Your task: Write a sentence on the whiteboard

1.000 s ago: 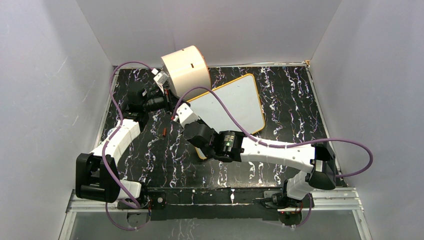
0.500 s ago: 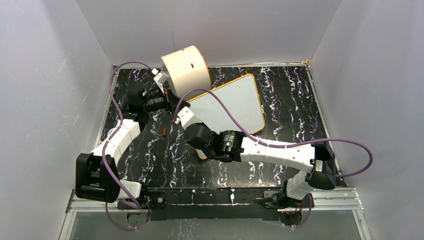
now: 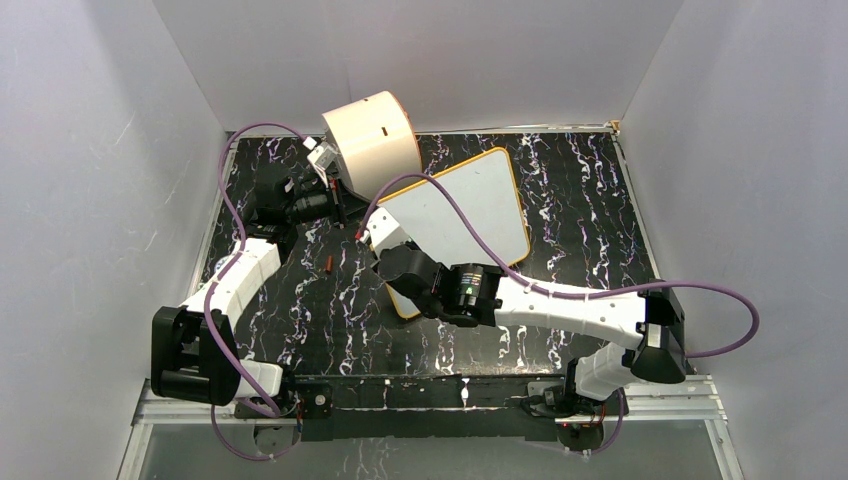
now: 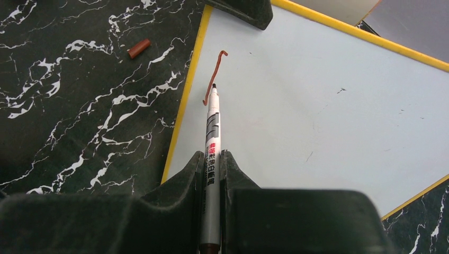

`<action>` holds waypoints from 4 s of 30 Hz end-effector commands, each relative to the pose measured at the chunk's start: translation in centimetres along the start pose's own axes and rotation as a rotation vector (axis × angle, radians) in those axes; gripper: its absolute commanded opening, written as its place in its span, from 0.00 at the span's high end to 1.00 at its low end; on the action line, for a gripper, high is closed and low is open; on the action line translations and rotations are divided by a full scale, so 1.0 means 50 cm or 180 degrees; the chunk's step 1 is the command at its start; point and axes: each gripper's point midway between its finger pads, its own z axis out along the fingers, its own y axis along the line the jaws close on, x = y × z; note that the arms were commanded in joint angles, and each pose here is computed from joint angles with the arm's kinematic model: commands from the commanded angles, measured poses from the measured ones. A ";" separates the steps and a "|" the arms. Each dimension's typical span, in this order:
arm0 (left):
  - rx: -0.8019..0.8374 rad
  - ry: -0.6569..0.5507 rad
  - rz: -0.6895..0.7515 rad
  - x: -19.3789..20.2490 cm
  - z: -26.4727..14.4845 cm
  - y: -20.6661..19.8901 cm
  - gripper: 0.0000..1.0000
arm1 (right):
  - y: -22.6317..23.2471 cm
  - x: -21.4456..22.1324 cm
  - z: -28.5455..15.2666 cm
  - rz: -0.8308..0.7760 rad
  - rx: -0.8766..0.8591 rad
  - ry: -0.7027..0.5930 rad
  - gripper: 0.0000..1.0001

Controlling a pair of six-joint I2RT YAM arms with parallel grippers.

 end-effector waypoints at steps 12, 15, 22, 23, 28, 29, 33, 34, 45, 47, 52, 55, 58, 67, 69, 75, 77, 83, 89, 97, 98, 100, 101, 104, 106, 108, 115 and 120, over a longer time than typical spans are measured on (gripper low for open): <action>0.0055 0.0033 0.0081 0.006 0.001 -0.007 1.00 | -0.006 -0.038 0.011 0.0100 0.0104 -0.0224 1.00; 0.0052 0.0032 0.0081 0.006 0.000 -0.007 1.00 | -0.006 -0.032 0.016 0.0081 0.0111 -0.0191 1.00; 0.0053 0.0037 0.0075 0.007 0.001 -0.006 1.00 | -0.007 -0.021 0.024 0.0082 0.0105 -0.0126 1.00; 0.0056 0.0038 0.0075 0.007 0.001 -0.007 1.00 | -0.007 -0.021 0.024 0.0081 0.0103 -0.0125 1.00; 0.0059 0.0038 0.0076 0.007 0.001 -0.007 1.00 | -0.009 -0.017 0.028 0.0081 0.0112 -0.0103 1.00; 0.0058 0.0038 0.0076 0.007 0.001 -0.007 1.00 | -0.009 -0.017 0.028 0.0088 0.0103 -0.0103 1.00; 0.0052 0.0038 0.0071 0.007 0.001 -0.005 1.00 | -0.012 -0.013 0.030 0.0088 0.0124 -0.0082 1.00; 0.0055 0.0038 0.0073 0.007 0.001 -0.006 1.00 | -0.015 -0.012 0.030 0.0088 0.0148 -0.0079 1.00; 0.0052 0.0040 0.0076 0.008 0.001 -0.006 1.00 | -0.048 -0.003 0.023 0.0130 0.0342 -0.0036 1.00; 0.0051 0.0041 0.0071 0.008 0.001 -0.005 1.00 | -0.051 -0.001 0.022 0.0135 0.0352 -0.0029 1.00; 0.0052 0.0043 0.0070 0.008 0.001 -0.005 1.00 | -0.063 0.003 0.020 0.0165 0.0418 -0.0006 1.00; 0.0052 0.0044 0.0069 0.008 0.002 -0.005 1.00 | -0.068 0.003 0.019 0.0182 0.0441 -0.0005 1.00; 0.0053 0.0045 0.0068 0.009 0.002 -0.005 1.00 | -0.070 0.006 0.019 0.0185 0.0451 0.0004 1.00; 0.0051 0.0047 0.0066 0.009 0.002 -0.004 1.00 | -0.070 0.001 0.014 0.0209 0.0411 -0.0025 1.00; 0.0054 0.0052 0.0061 0.010 0.002 -0.004 1.00 | -0.066 -0.008 0.010 0.0237 0.0331 -0.0088 1.00; 0.0057 0.0052 0.0065 0.010 0.002 -0.004 1.00 | -0.071 -0.039 -0.004 0.0311 0.0260 -0.0285 1.00; 0.0057 0.0051 0.0068 0.010 0.002 -0.005 1.00 | -0.074 -0.042 -0.003 0.0304 0.0293 -0.0308 1.00; 0.0060 0.0056 0.0059 0.011 0.002 -0.005 1.00 | -0.073 -0.060 -0.001 0.0314 0.0286 -0.0401 1.00; 0.0062 0.0053 0.0067 0.010 0.002 -0.005 1.00 | -0.081 -0.069 0.007 0.0310 0.0350 -0.0430 1.00; 0.0065 0.0053 0.0066 0.010 0.002 -0.005 1.00 | -0.090 -0.077 0.014 0.0323 0.0383 -0.0450 1.00; 0.0066 0.0055 0.0061 0.010 0.003 -0.005 1.00 | -0.090 -0.078 0.015 0.0325 0.0378 -0.0453 1.00; 0.0065 0.0057 0.0061 0.010 0.003 -0.005 1.00 | -0.089 -0.078 0.017 0.0319 0.0368 -0.0446 1.00; 0.0065 0.0057 0.0060 0.011 0.003 -0.005 1.00 | -0.088 -0.079 0.018 0.0318 0.0361 -0.0450 1.00; 0.0067 0.0059 0.0058 0.011 0.003 -0.004 1.00 | -0.085 -0.080 0.019 0.0301 0.0333 -0.0450 1.00; 0.0067 0.0064 0.0049 0.012 0.003 -0.004 1.00 | -0.085 -0.077 0.022 0.0283 0.0332 -0.0424 1.00; 0.0064 0.0062 0.0053 0.012 0.003 -0.003 1.00 | -0.084 -0.071 0.025 0.0274 0.0337 -0.0378 1.00; 0.0067 0.0062 0.0053 0.012 0.003 -0.003 1.00 | -0.076 -0.033 0.030 0.0227 0.0297 -0.0132 1.00; 0.0064 0.0066 0.0045 0.013 0.003 -0.002 1.00 | -0.066 -0.008 0.027 0.0221 0.0213 0.0036 1.00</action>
